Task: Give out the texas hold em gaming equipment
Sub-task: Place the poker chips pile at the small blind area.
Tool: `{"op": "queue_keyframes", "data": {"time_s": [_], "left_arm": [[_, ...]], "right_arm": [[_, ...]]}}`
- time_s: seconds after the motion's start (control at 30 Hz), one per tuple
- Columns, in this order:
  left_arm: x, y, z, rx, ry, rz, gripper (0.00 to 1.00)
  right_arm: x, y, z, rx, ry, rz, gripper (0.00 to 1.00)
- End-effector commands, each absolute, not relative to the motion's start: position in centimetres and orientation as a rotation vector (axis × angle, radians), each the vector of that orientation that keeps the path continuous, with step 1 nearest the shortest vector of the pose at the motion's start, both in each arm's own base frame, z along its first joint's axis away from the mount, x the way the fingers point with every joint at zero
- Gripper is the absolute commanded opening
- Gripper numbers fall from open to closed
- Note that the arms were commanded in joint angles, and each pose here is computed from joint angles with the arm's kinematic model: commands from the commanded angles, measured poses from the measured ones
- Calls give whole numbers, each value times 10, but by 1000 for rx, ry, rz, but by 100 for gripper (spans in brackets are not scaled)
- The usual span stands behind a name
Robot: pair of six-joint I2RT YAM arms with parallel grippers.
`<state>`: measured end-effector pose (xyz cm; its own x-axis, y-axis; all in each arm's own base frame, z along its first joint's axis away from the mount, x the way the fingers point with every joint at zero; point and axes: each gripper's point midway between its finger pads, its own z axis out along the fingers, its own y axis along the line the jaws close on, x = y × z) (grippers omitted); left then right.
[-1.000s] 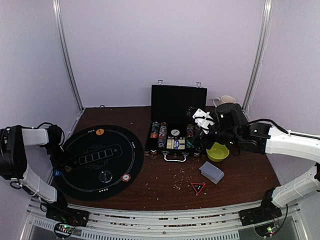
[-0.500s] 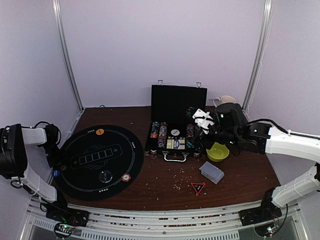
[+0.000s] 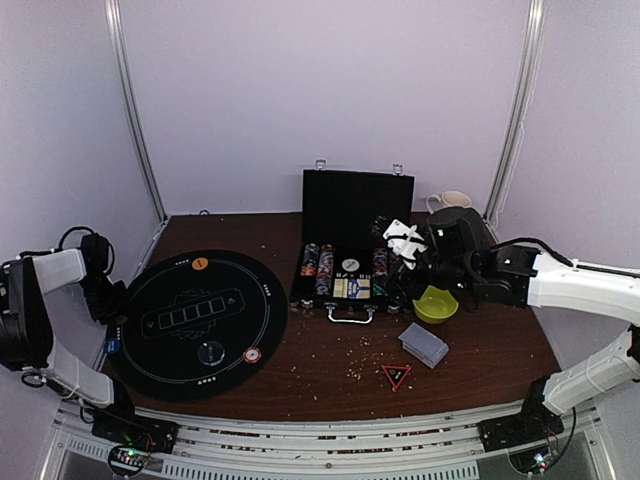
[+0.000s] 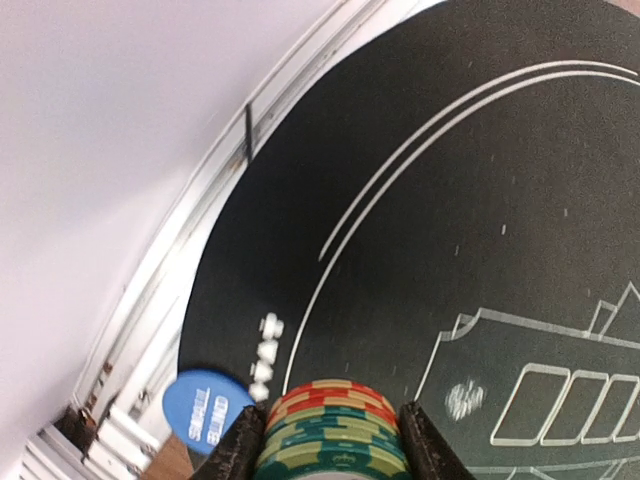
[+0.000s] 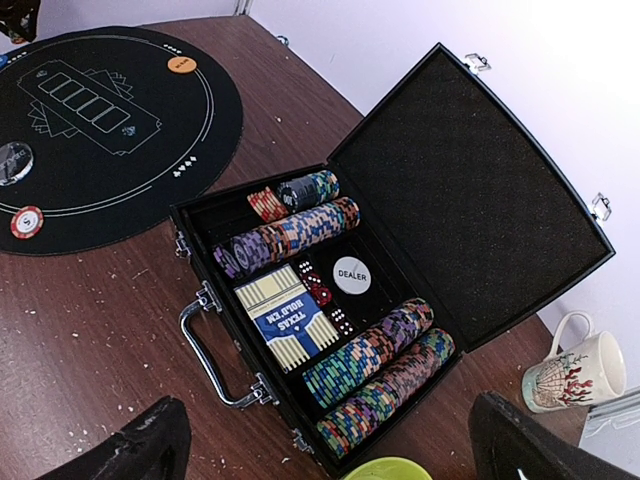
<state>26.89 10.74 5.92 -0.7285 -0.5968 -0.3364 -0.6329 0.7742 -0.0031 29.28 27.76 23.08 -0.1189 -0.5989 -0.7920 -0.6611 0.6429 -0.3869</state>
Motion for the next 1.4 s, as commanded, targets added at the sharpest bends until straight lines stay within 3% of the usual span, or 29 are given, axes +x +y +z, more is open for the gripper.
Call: {"op": "queue_keyframes", "data": {"time_s": [0.0, 1.37], "left_arm": [[244, 99, 59, -1042, 2626, 129, 0], [236, 84, 7, -1013, 2804, 179, 0]], "right_arm": [[293, 274, 240, -998, 1780, 75, 100], [299, 270, 235, -991, 1790, 77, 100]]}}
